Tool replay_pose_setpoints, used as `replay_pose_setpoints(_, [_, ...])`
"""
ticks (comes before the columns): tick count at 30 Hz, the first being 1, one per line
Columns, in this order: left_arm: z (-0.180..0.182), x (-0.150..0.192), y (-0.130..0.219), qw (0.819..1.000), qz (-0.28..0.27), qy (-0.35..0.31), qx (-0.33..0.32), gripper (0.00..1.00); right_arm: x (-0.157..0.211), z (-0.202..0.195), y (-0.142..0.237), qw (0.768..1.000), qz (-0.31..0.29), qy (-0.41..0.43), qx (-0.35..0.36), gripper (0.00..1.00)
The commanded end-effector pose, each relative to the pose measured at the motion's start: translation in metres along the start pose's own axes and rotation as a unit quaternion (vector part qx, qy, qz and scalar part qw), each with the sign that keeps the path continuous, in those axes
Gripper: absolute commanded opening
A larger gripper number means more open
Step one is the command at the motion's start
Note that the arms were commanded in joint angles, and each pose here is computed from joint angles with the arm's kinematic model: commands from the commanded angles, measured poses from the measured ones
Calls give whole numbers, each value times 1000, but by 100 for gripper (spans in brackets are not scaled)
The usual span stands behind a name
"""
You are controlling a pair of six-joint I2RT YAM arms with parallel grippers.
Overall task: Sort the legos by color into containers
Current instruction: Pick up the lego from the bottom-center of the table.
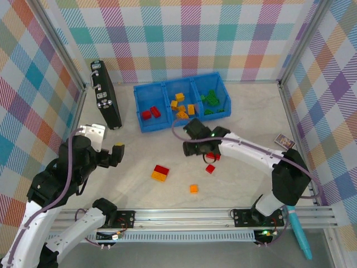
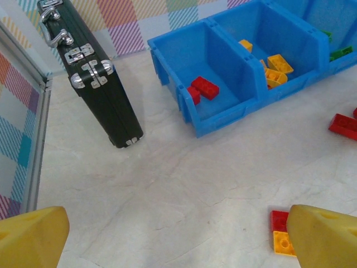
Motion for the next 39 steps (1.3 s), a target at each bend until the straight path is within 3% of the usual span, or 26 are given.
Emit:
replay_pose_setpoints(1, [-2, -3, 11, 999, -22, 24, 27, 100, 25, 8, 5, 996, 7, -85, 17, 65])
replay_pose_setpoints(19, [-4, 10, 8, 998, -11, 39, 39, 100, 122, 37, -5, 985, 106, -125, 53, 64])
replay_pose_setpoints(39, [-2, 13, 11, 998, -17, 54, 41, 100, 147, 62, -35, 982, 134, -117, 60, 61])
Point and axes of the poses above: each hand's point on the last joint's axis, 136 mm out from that joint toward the fingers, its own y axis back along the fingers, its own z axis along the line the jaws close on, x = y × z, the point moved 4 cm from there along y, back along the fingers, and after that the axes turned 10 degrees about y, right-handed, at the moved point
